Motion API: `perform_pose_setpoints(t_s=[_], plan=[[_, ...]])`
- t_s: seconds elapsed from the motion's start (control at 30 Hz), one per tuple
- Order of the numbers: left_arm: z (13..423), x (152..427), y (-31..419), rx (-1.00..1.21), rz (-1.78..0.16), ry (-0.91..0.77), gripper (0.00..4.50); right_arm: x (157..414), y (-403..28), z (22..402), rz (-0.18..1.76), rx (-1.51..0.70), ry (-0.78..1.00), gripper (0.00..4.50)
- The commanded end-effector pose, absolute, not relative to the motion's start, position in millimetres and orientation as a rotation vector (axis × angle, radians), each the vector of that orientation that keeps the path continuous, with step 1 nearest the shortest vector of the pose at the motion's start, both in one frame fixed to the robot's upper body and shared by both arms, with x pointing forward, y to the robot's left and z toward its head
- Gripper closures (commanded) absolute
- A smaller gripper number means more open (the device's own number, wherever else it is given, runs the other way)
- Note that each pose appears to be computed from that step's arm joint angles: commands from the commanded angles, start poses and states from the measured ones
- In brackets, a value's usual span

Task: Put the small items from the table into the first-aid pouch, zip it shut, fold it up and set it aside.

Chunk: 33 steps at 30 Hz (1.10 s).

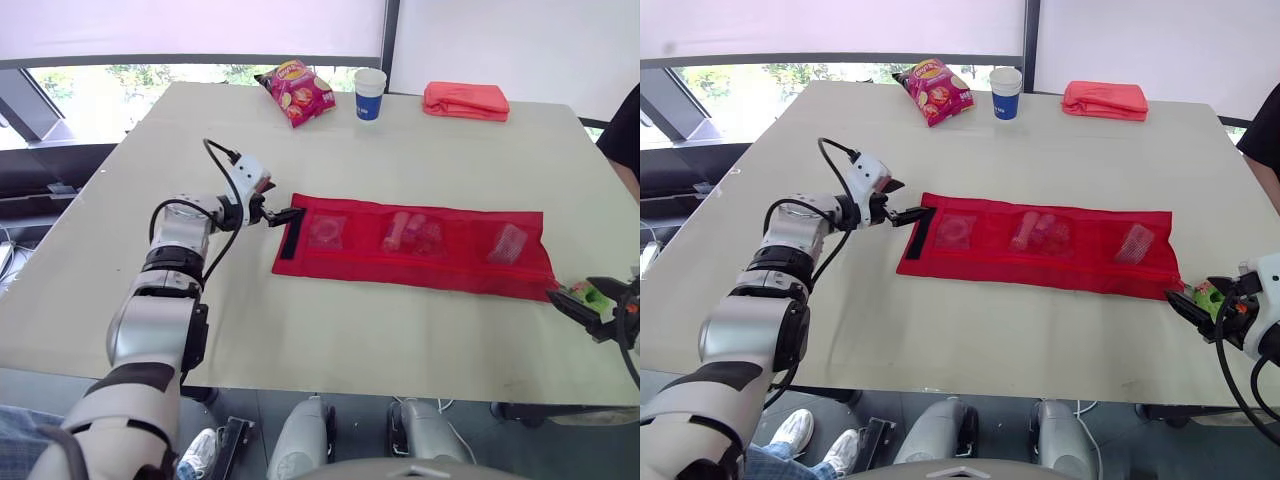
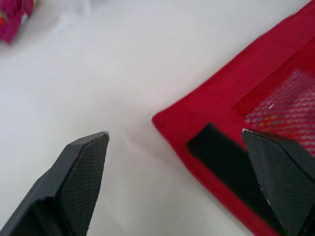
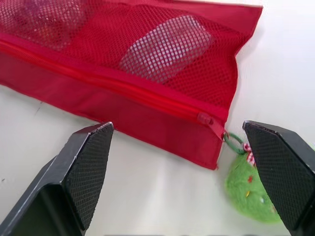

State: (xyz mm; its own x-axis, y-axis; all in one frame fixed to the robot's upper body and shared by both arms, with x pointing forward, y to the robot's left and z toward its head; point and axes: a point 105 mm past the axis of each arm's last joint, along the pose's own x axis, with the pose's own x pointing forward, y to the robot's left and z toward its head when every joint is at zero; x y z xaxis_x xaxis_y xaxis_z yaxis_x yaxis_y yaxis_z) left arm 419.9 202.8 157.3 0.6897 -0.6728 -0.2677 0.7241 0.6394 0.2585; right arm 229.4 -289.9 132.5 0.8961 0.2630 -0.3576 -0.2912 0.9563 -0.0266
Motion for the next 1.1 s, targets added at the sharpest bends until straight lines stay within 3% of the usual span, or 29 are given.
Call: perform_pose_setpoints(t_s=[0.03, 0.3, 0.5, 0.77, 0.93, 1.1], plan=[[203, 389, 189, 0.288, -1.012, -0.006, 0.02, 223, -287, 138, 0.255, -0.085, 0.279, 0.00], [234, 308, 147, 0.295, -1.345, -0.083, 0.02, 216, -272, 104, 0.169, 0.218, 0.275, 0.00], [243, 276, 125, 0.340, -1.493, -0.080, 0.02, 230, -265, 88, 0.068, 0.420, 0.296, 0.00], [255, 262, 110, 0.370, -1.565, -0.108, 0.02, 239, -267, 71, -0.055, 0.443, 0.368, 0.00], [258, 260, 104, 0.380, -1.584, -0.128, 0.02, 252, -277, 70, -0.178, 0.467, 0.321, 0.00], [258, 259, 102, 0.381, -1.597, -0.134, 0.02, 258, -280, 76, -0.194, 0.315, 0.297, 0.00]])
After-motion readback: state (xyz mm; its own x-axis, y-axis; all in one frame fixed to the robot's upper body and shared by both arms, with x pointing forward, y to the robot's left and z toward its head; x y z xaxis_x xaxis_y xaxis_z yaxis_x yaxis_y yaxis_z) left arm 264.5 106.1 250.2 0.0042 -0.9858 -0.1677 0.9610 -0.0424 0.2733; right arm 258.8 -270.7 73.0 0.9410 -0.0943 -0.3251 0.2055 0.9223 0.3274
